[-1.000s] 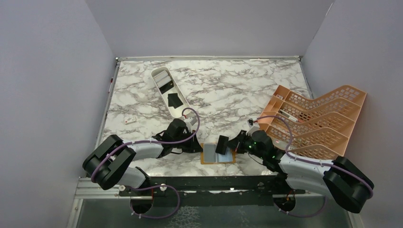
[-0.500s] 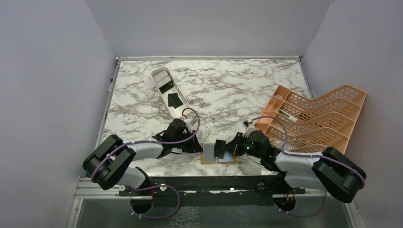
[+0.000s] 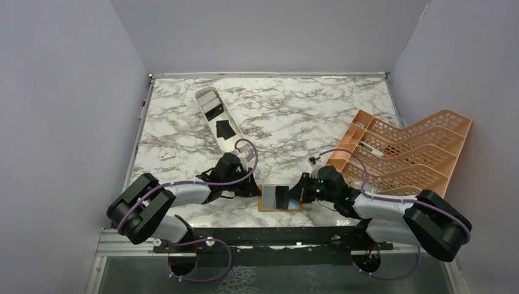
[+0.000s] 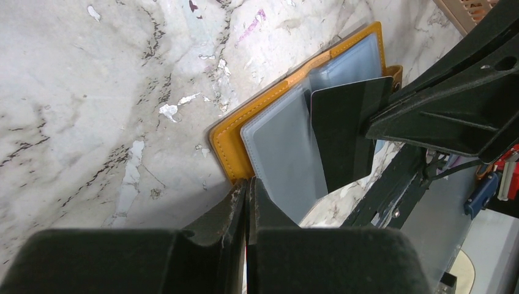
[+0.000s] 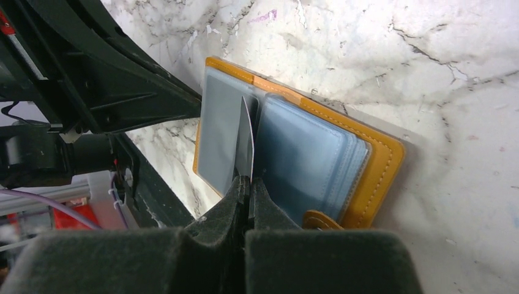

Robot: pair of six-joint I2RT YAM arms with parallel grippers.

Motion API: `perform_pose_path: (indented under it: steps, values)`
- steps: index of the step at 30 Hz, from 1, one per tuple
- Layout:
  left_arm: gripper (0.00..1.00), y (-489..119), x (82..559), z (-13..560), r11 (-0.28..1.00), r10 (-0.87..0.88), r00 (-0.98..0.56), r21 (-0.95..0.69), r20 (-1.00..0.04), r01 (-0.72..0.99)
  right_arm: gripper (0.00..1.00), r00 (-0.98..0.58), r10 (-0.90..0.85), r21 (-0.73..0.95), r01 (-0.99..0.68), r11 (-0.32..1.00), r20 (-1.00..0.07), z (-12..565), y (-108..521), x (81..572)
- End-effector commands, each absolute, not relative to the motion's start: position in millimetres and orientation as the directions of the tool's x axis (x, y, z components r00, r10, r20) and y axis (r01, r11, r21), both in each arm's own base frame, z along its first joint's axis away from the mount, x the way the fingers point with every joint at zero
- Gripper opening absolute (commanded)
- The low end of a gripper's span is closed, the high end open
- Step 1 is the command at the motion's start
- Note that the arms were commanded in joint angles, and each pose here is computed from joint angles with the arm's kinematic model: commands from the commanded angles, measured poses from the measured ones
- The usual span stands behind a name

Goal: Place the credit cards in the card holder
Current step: Insert the credit card into the card holder.

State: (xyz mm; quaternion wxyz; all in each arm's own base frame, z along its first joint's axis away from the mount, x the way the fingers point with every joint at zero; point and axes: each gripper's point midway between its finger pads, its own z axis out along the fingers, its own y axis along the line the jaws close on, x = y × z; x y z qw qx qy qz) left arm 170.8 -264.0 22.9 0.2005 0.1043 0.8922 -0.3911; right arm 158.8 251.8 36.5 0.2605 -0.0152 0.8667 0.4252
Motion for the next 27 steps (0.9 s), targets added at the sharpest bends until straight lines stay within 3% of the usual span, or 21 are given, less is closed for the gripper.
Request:
perform_pose_path:
  steps: [1,9,20,27]
  values:
    - [0.06,-250.8,163.9,4.1,0.731,0.062,-0.908,-0.601,-0.414,0.324,0.01,-0.899,0.13,0.701,-0.228,0.676,-0.418,22.9,249.6,149.5]
    - [0.06,-250.3,162.8,6.0,0.733,0.062,-0.908,-0.599,-0.414,0.323,0.01,-0.924,0.154,0.692,-0.144,0.708,-0.351,10.1,250.0,151.0]
    - [0.06,-248.9,163.7,7.0,0.738,0.067,-0.905,-0.589,-0.42,0.328,0.01,-0.909,0.186,0.656,-0.117,0.746,-0.373,11.9,234.0,150.6]
    - [0.06,-248.5,163.5,6.6,0.741,0.065,-0.905,-0.587,-0.421,0.326,0.01,-0.936,0.145,0.649,-0.107,0.753,-0.322,1.7,236.5,142.3]
